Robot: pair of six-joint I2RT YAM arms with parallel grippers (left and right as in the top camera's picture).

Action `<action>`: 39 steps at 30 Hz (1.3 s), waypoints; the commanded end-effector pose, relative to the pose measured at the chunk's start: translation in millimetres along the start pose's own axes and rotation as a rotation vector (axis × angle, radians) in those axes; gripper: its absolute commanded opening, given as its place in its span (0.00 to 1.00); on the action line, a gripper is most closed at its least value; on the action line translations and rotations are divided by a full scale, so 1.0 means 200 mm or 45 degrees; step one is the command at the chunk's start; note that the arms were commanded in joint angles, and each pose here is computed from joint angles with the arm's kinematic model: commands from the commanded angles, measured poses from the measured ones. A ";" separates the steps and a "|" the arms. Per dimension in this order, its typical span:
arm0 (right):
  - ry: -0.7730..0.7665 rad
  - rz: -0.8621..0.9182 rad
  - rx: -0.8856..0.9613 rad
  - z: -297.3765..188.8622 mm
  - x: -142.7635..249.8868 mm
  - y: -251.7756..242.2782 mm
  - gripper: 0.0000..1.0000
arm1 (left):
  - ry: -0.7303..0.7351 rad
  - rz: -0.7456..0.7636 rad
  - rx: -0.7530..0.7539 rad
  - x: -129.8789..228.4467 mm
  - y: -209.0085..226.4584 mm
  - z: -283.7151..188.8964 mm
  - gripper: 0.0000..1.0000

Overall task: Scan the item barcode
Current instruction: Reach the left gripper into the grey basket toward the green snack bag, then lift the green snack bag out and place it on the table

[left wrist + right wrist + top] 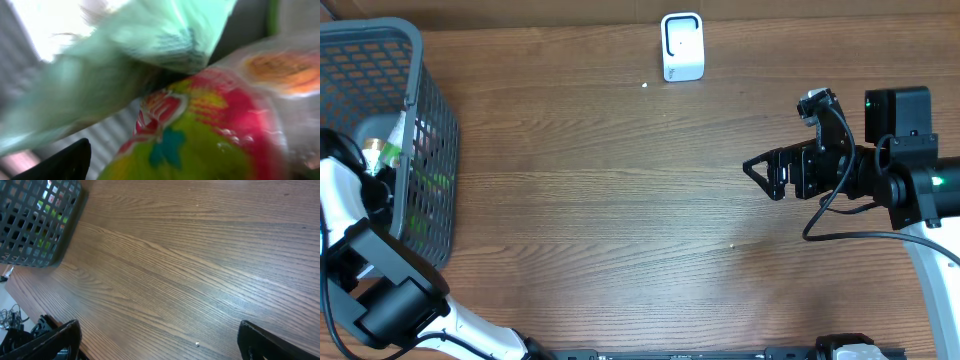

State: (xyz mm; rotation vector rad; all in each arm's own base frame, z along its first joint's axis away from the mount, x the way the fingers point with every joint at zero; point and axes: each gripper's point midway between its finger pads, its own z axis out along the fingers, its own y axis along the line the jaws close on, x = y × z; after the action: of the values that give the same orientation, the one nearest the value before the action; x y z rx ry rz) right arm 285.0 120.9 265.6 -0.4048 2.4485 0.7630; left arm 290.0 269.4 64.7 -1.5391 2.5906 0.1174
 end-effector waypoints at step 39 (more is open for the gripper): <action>-0.037 -0.032 -0.008 -0.03 -0.05 0.03 1.00 | -0.754 0.486 0.658 0.35 -0.48 -1.70 0.04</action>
State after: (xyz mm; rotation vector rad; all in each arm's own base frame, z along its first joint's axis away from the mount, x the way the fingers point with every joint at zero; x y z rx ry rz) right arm 285.8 120.8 266.1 -0.4054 2.4445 0.7617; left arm 305.5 163.8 380.8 -0.9054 2.1046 0.0431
